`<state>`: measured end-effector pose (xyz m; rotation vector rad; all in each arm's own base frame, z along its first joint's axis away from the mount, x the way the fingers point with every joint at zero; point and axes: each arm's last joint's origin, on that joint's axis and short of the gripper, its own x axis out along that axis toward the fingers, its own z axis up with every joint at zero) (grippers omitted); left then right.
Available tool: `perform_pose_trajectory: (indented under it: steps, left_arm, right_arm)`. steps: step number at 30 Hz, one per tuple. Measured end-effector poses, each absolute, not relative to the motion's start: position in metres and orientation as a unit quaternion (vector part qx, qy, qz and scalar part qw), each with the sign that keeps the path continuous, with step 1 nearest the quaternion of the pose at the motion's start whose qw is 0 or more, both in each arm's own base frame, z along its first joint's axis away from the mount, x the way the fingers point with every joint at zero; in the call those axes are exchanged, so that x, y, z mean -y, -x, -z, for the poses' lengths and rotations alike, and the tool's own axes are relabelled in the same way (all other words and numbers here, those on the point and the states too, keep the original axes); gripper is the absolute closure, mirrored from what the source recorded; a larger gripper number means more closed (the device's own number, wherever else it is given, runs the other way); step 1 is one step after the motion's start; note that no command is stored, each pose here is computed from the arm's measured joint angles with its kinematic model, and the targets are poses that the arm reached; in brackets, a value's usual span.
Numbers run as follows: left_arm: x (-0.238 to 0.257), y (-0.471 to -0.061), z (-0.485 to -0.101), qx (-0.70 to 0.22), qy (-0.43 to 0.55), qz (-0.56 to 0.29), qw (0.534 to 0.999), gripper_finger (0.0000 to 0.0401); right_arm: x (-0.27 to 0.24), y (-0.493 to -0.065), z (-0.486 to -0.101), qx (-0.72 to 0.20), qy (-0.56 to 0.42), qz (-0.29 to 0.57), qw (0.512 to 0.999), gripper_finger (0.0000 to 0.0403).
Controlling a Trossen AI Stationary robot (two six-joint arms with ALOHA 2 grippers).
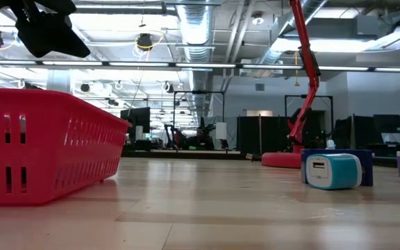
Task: Pick & Place Office items
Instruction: Put the black charger adapter into the red bin
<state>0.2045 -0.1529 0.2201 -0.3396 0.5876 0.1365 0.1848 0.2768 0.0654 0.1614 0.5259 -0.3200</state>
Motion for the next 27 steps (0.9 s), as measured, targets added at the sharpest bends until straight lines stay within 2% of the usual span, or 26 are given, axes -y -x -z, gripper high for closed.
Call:
perform_pose_trajectory:
  steps: [4, 8, 11, 16, 18, 21, 24, 27]
  left_arm:
    - [0.152, -0.206, -0.221, -0.284, 0.171, -0.068, 0.941, 0.0124]
    - [0.149, -0.209, -0.221, -0.281, 0.175, -0.075, 0.941, 0.0124]
    - [0.147, -0.21, -0.221, -0.28, 0.176, -0.08, 0.94, 0.0124]
    - [0.141, -0.214, -0.221, -0.28, 0.156, -0.085, 0.943, 0.0124]
    - [0.137, -0.216, -0.221, -0.279, 0.152, -0.09, 0.944, 0.0124]
    - [0.135, -0.221, -0.223, -0.28, 0.092, -0.061, 0.954, 0.0124]
    - [0.138, -0.225, -0.23, -0.256, -0.014, 0.008, 0.967, 0.0124]
    - [0.143, -0.229, -0.237, -0.217, -0.109, 0.074, 0.967, 0.0124]
  right_arm:
    - [-0.279, -0.19, -0.061, -0.243, -0.076, 0.169, 0.952, 0.0111]
    - [-0.277, -0.191, -0.061, -0.238, -0.084, 0.175, 0.952, 0.0137]
    - [-0.276, -0.191, -0.061, -0.241, -0.082, 0.176, 0.951, 0.0178]
    - [-0.277, -0.192, -0.063, -0.243, -0.089, 0.174, 0.95, 0.0273]
    - [-0.276, -0.194, -0.068, -0.254, -0.103, 0.17, 0.947, 0.0271]
    - [-0.273, -0.204, -0.086, -0.297, -0.149, 0.149, 0.931, 0.0271]
    - [-0.263, -0.223, -0.108, -0.333, -0.17, 0.115, 0.92, 0.0271]
    - [-0.246, -0.253, -0.132, -0.33, -0.175, 0.064, 0.926, 0.0271]
